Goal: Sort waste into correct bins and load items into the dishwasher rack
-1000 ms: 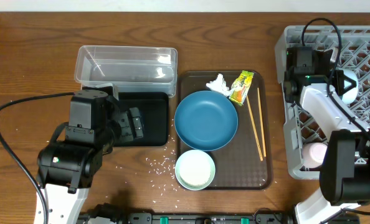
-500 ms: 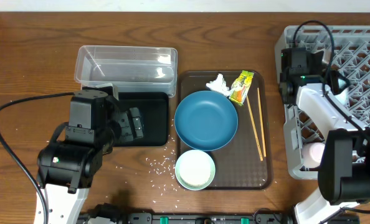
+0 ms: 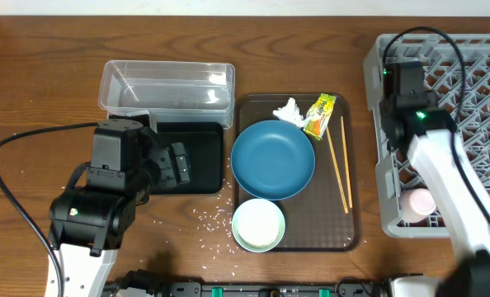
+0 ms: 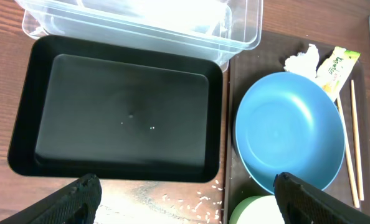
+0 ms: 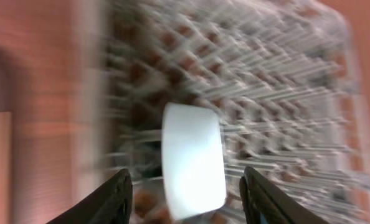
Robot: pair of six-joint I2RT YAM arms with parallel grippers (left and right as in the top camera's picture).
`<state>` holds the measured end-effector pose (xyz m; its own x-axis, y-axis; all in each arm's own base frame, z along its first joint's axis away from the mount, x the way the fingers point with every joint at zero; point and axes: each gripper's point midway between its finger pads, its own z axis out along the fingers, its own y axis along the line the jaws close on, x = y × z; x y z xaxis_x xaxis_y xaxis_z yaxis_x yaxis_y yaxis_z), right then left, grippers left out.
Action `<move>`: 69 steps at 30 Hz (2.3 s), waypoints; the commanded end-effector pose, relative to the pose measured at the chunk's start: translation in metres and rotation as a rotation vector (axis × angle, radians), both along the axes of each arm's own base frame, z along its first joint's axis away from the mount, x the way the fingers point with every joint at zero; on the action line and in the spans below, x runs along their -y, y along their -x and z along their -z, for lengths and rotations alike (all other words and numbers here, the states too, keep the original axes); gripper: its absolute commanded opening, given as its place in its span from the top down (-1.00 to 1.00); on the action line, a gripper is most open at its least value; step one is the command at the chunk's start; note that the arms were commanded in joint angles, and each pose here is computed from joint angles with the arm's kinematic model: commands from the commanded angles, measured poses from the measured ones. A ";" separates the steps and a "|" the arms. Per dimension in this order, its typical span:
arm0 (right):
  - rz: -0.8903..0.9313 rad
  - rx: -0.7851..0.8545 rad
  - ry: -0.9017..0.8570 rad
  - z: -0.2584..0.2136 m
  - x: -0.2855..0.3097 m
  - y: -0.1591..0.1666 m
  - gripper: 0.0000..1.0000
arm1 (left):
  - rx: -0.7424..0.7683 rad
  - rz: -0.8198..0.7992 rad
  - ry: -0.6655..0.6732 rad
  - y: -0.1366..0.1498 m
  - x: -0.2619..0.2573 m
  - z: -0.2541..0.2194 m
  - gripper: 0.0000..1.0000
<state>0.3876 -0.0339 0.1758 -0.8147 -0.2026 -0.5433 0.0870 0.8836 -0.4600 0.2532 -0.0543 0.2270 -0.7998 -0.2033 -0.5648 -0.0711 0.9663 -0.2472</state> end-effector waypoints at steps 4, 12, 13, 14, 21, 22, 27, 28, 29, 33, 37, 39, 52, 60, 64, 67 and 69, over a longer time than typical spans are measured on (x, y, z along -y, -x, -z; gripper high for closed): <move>-0.252 -0.039 -0.571 -0.008 -0.123 0.031 -0.02 | 0.007 0.001 -0.019 -0.001 -0.003 -0.002 -0.82; -0.091 -0.330 -0.654 0.067 -0.152 0.062 0.16 | 0.006 0.001 -0.019 -0.001 -0.003 -0.002 -0.82; -0.042 -0.352 -0.653 0.078 -0.149 0.062 0.17 | 0.005 0.002 -0.019 -0.001 -0.003 -0.002 -0.82; -0.040 -0.371 -0.670 0.085 -0.153 0.061 0.20 | 0.005 0.002 -0.019 -0.001 -0.003 -0.002 -0.82; 0.055 -0.436 -0.613 0.127 -0.146 0.058 0.17 | 0.004 0.002 -0.020 -0.001 -0.003 -0.001 -0.82; 0.070 -0.439 -0.593 0.132 -0.142 0.057 0.19 | 0.004 0.002 -0.020 -0.001 -0.003 -0.001 -0.82; 0.104 -0.514 -0.511 0.166 -0.132 0.061 0.30 | 0.004 0.002 -0.020 -0.001 -0.003 -0.001 -0.82; 0.113 -0.524 -0.491 0.173 -0.129 0.062 0.30 | 0.004 0.002 -0.019 -0.001 -0.003 -0.001 -0.82; 0.113 -0.536 -0.485 0.177 -0.128 0.063 0.30 | 0.004 0.002 -0.020 -0.001 -0.003 -0.001 -0.82; 0.119 -0.574 -0.478 0.187 -0.128 0.069 0.60 | 0.003 0.002 -0.020 -0.001 -0.003 -0.001 -0.82; 0.120 -0.569 -0.480 0.180 -0.128 0.069 0.97 | 0.004 0.002 -0.020 -0.001 -0.003 -0.001 -0.82; 0.119 -0.554 -0.486 0.169 -0.126 0.068 0.97 | 0.004 0.002 -0.020 -0.001 -0.003 -0.001 -0.82; -0.009 -0.116 -0.373 0.023 -0.082 0.044 0.98 | 0.004 0.002 -0.020 -0.001 -0.003 -0.001 -0.82; -0.023 0.011 -0.149 0.003 -0.020 0.002 0.98 | 0.004 0.002 -0.020 -0.001 -0.003 -0.001 -0.82; -0.011 0.036 -0.195 0.013 -0.005 -0.017 0.98 | 0.004 0.002 -0.020 -0.001 -0.003 -0.001 -0.82; -0.006 0.001 -0.197 0.028 0.001 -0.019 0.96 | 0.003 0.002 -0.020 -0.001 -0.003 -0.001 -0.82; -0.001 -0.020 -0.188 0.034 0.003 -0.019 0.66 | 0.003 0.002 -0.020 -0.001 -0.003 -0.001 -0.82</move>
<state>0.4050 -0.0351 0.1481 -0.8121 -0.0687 -0.5795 0.1111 0.9567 -0.2691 0.2536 -0.0543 0.2264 -0.8011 -0.2031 -0.5631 -0.0717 0.9664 -0.2467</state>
